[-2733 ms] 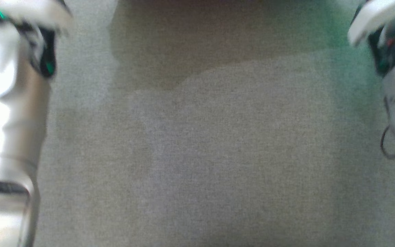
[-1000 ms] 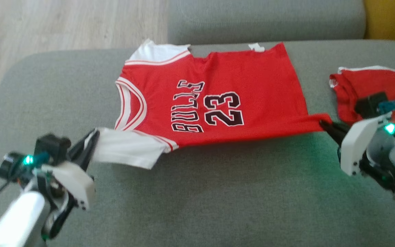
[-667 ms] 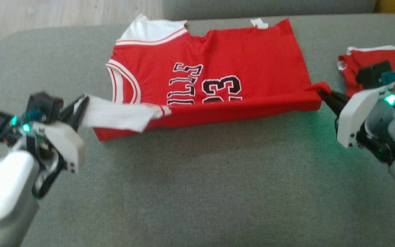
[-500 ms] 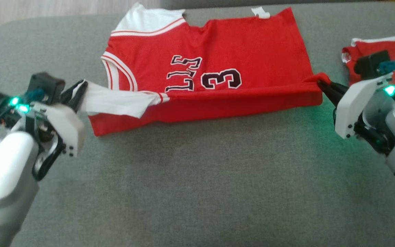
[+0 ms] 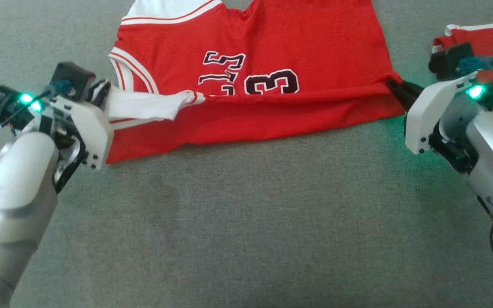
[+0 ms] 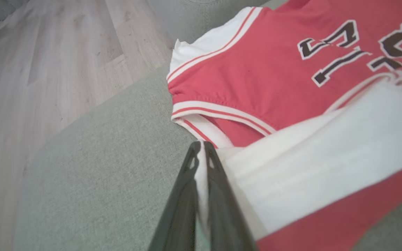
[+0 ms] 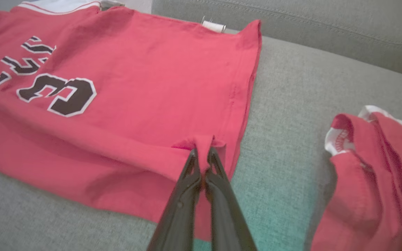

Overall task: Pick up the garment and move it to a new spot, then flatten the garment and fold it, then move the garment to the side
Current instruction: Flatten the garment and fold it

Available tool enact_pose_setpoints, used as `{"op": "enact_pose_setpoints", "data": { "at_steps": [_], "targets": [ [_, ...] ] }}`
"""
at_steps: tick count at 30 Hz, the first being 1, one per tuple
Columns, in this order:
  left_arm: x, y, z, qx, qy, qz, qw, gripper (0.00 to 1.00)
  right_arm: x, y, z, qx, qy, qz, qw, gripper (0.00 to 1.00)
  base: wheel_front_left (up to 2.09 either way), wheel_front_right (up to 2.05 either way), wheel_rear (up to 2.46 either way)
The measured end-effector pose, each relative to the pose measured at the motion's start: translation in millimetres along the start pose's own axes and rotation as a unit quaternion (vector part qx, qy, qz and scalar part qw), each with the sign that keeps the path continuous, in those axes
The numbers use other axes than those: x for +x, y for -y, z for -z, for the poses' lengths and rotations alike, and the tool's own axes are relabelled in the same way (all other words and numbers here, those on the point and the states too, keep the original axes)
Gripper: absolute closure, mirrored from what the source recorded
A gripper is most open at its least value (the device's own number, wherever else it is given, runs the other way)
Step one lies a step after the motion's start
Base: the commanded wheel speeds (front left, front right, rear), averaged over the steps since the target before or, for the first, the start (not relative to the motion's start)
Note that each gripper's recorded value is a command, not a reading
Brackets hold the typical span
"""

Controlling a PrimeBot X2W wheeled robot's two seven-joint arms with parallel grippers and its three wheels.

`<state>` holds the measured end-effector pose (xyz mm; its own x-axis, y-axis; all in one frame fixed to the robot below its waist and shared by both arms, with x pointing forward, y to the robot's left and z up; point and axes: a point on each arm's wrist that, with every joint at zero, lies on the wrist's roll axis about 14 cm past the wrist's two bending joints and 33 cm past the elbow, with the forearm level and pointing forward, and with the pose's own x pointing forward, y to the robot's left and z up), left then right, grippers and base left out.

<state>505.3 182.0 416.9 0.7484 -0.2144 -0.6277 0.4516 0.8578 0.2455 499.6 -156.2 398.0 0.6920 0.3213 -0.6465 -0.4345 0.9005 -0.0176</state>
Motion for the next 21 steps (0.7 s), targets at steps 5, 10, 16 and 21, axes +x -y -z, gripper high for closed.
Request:
{"op": "enact_pose_setpoints", "data": {
  "at_steps": [5,10,16,21],
  "targets": [
    [6.6,-19.8,-29.1,-0.018,0.07,-0.053,0.996,0.0,4.6,5.4,-21.4,0.011,0.059,0.012,0.998,0.0,0.0,0.0,0.0],
    [-15.5,-47.9,-93.9,-0.079,0.231,-0.126,0.962,0.0,-8.9,20.3,-60.1,0.042,0.164,0.039,0.985,0.0,0.0,0.0,0.0],
    [-60.1,-60.3,-138.8,-0.148,0.356,-0.165,0.908,0.0,-46.5,30.3,-116.4,0.091,0.311,0.064,0.944,0.0,0.0,0.0,0.0],
    [-97.4,-41.1,-147.1,-0.18,0.412,-0.161,0.879,0.0,-76.8,31.1,-135.3,0.121,0.376,0.079,0.915,0.0,0.0,0.0,0.0]
  ]
}}
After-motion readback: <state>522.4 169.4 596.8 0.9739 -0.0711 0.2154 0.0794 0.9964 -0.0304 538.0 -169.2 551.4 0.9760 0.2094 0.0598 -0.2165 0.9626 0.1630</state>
